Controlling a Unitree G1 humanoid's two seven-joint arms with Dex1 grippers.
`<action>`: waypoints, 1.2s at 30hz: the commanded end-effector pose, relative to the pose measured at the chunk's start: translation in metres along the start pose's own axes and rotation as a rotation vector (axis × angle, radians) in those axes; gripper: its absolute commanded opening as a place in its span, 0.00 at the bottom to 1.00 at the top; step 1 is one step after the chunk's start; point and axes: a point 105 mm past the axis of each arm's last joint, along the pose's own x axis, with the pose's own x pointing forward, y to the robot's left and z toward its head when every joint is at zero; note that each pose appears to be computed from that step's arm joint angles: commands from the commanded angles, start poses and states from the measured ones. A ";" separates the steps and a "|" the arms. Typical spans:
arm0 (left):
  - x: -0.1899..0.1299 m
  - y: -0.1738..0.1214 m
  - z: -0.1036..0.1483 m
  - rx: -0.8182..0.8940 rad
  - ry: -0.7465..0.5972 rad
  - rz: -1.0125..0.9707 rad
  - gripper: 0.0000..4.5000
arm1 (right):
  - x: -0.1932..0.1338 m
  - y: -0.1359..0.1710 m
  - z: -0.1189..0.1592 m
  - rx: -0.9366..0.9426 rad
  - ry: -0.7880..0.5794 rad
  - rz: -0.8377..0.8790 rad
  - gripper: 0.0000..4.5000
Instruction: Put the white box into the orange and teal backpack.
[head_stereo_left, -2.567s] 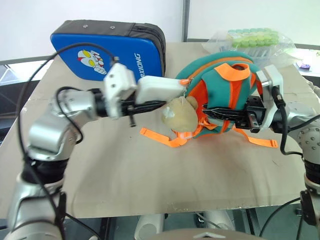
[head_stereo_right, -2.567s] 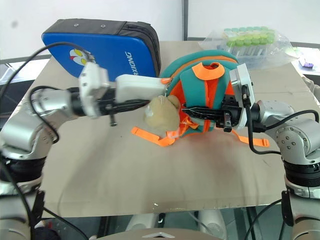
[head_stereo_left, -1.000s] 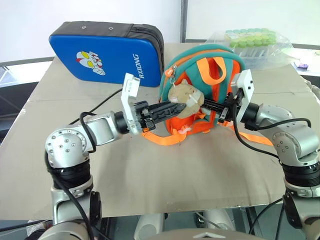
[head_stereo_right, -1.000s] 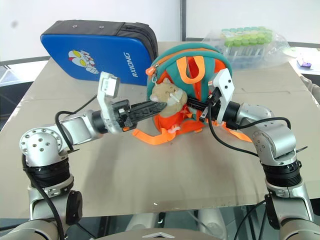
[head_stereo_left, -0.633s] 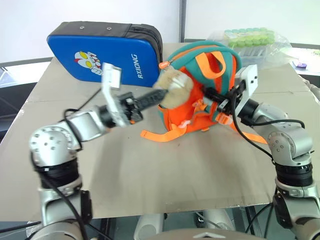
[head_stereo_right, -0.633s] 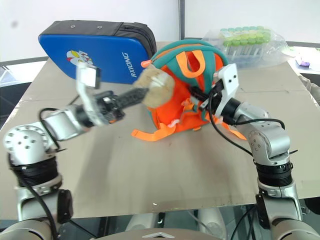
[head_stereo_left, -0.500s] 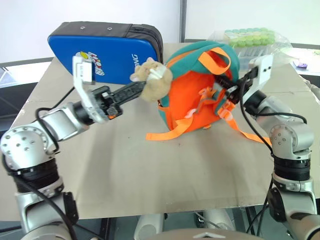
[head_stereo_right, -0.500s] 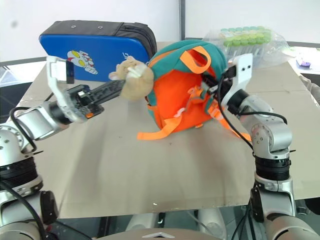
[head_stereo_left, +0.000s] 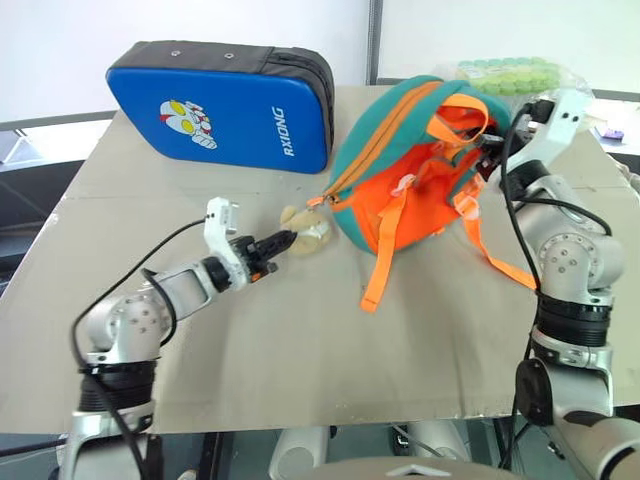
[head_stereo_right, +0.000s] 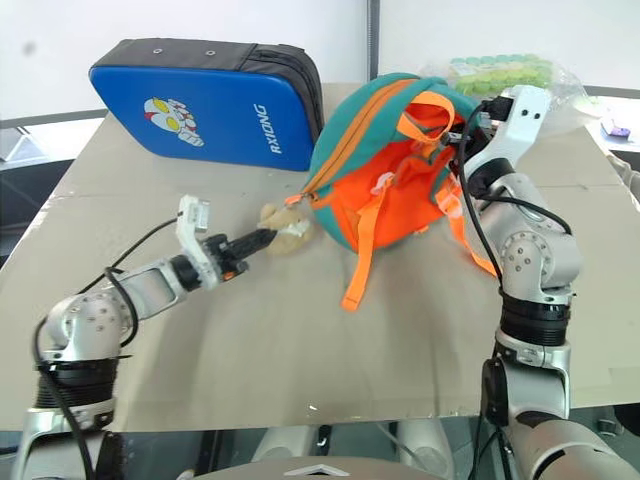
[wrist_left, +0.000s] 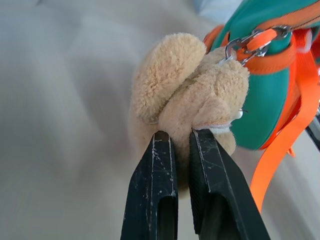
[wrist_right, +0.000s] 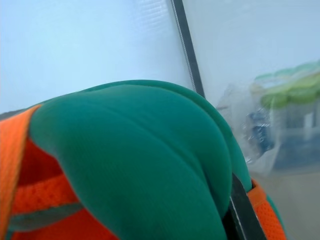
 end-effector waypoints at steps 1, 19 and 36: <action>-0.010 0.013 0.024 0.058 -0.056 0.063 0.01 | -0.023 0.000 0.044 -0.061 -0.128 0.010 0.00; -0.013 -0.038 0.016 0.460 -0.023 -0.200 0.51 | -0.077 0.038 -0.028 -0.339 0.322 0.445 0.63; -0.106 -0.019 -0.025 0.562 0.104 -0.077 1.00 | -0.186 -0.039 -0.032 -0.386 0.535 0.444 1.00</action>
